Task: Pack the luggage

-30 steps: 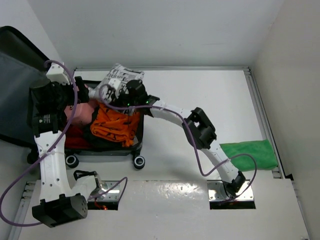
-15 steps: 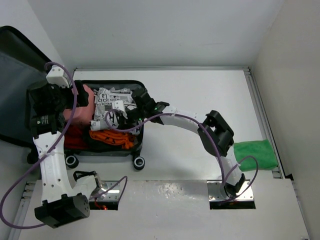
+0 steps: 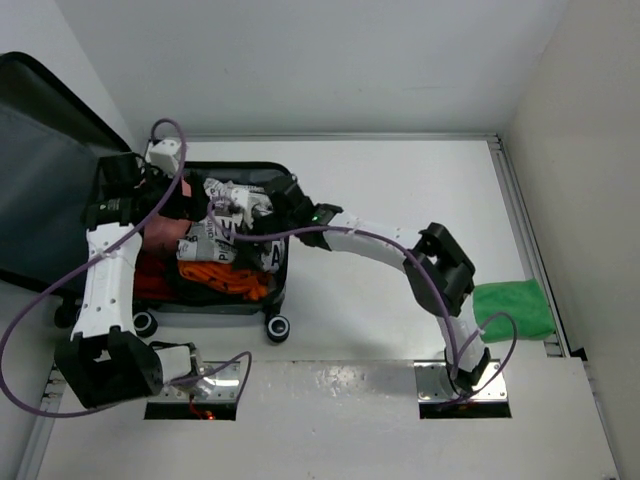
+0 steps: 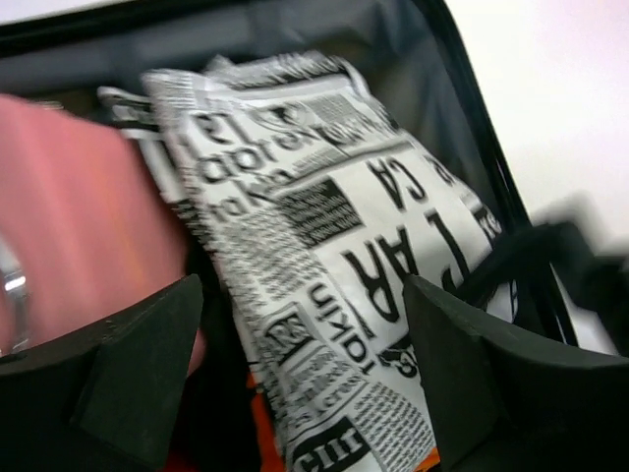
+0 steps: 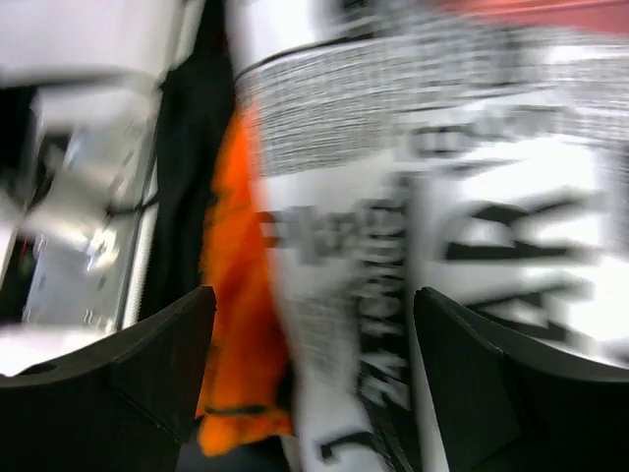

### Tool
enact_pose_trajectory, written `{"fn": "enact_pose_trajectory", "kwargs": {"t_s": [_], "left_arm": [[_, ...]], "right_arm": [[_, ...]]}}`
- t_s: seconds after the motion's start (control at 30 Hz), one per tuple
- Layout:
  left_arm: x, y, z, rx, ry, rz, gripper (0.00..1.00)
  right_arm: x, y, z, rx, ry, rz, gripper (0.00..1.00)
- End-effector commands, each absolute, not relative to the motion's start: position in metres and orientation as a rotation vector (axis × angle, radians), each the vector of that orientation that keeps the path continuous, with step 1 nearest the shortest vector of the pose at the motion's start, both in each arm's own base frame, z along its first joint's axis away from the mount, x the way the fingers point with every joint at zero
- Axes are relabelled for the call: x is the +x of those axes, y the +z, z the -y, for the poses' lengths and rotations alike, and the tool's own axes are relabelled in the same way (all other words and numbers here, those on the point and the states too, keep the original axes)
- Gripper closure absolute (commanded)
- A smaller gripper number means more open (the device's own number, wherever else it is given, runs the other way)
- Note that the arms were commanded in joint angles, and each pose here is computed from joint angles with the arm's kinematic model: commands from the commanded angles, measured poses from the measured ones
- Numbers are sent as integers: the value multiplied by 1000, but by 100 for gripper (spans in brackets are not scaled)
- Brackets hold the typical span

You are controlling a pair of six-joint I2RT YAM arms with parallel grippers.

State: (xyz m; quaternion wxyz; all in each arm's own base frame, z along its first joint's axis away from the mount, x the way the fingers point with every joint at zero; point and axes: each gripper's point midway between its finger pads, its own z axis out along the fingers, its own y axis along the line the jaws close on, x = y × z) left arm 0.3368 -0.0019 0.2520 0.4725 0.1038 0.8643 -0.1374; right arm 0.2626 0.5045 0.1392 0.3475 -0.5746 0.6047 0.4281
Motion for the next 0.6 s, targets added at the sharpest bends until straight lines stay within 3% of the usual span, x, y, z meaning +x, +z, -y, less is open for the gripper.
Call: {"fn": "enact_pose_trajectory", "kwargs": {"t_s": [0.0,0.1,0.17,0.2,0.27,0.3,0.33,0.4,0.43,0.57], "left_arm": [[335,245,24,448,-331,-2091,14],[337,243,24,455,-276,-2067,14],[338,266,24,457,-239,-1972,11],[336,274,24,461,-227,-1944,9],[334,292,25,448,-219,-1898,4],[335,303,28,446,-212,-1872,4],[336,314,29,437,-205,-1853,3],[337,322,29,420,-189,-1841,2],[338,327,25,398,-168,-1838,2],[338,331,26,368,-170,-1839,2]], "right_arm": [[327,266,-479,-1072,1101,-1484,19],[357,322,-424,-913,1022,-1494,19],[369,295,-381,-952,893,-1623,19],[384,313,-339,-919,801,-1614,19],[371,246,-284,-1008,622,-1885,20],[375,254,-243,-957,533,-1923,20],[338,202,-206,-985,494,-2186,21],[323,187,-135,-799,281,-2393,21],[300,179,-114,-738,238,-2501,26],[212,121,-17,-383,-105,-2892,24]]}}
